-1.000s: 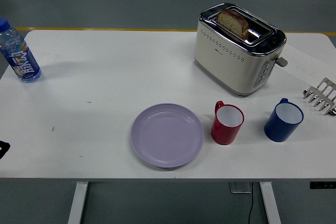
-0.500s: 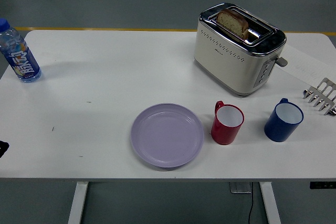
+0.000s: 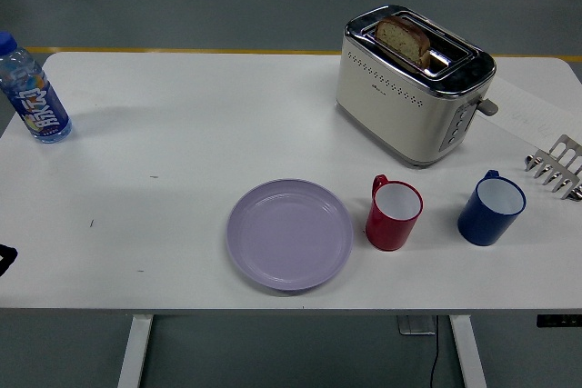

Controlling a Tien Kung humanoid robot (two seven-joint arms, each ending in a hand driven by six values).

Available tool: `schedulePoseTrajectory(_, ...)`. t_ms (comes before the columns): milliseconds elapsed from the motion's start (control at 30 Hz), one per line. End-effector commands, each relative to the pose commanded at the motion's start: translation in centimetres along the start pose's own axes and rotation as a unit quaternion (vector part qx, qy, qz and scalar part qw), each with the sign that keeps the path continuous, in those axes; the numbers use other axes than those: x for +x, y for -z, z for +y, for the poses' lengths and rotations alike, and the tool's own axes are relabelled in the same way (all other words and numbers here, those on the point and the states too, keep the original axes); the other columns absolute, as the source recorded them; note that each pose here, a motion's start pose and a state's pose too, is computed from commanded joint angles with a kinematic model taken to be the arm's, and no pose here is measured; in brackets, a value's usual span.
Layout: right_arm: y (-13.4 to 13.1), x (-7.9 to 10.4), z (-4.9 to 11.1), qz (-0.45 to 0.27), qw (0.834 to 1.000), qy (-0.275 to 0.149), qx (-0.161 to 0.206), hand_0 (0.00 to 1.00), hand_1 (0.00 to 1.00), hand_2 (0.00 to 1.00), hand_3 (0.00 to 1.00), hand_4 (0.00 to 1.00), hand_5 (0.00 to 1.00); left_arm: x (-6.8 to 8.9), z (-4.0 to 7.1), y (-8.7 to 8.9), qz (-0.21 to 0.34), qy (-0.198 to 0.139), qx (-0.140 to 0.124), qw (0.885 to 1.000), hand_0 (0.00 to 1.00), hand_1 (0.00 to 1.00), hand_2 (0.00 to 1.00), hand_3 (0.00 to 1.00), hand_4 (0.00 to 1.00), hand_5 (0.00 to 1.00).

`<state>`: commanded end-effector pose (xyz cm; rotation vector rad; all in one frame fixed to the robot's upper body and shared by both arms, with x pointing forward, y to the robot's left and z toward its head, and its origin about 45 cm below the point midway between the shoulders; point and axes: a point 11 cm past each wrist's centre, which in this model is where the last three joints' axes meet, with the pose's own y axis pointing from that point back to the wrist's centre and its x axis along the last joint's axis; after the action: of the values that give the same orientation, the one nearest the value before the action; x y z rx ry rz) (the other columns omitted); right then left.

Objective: Push plate across desktop

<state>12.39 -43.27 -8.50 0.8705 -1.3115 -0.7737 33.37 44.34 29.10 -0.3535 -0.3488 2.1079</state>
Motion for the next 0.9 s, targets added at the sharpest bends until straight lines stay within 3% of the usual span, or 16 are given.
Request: schedulePoseTrajectory(900, 0.03, 0.01, -0.01, -0.001, 1.000, 0.000, 0.002, 0.676, 0.636, 0.709, 0.586, 0.291, 0.174, -0.03, 0.05, 0.09, -0.001, 0.003, 0.002, 1.000, 0.002, 0.002, 0.002, 0.018, 0.351, 0.701)
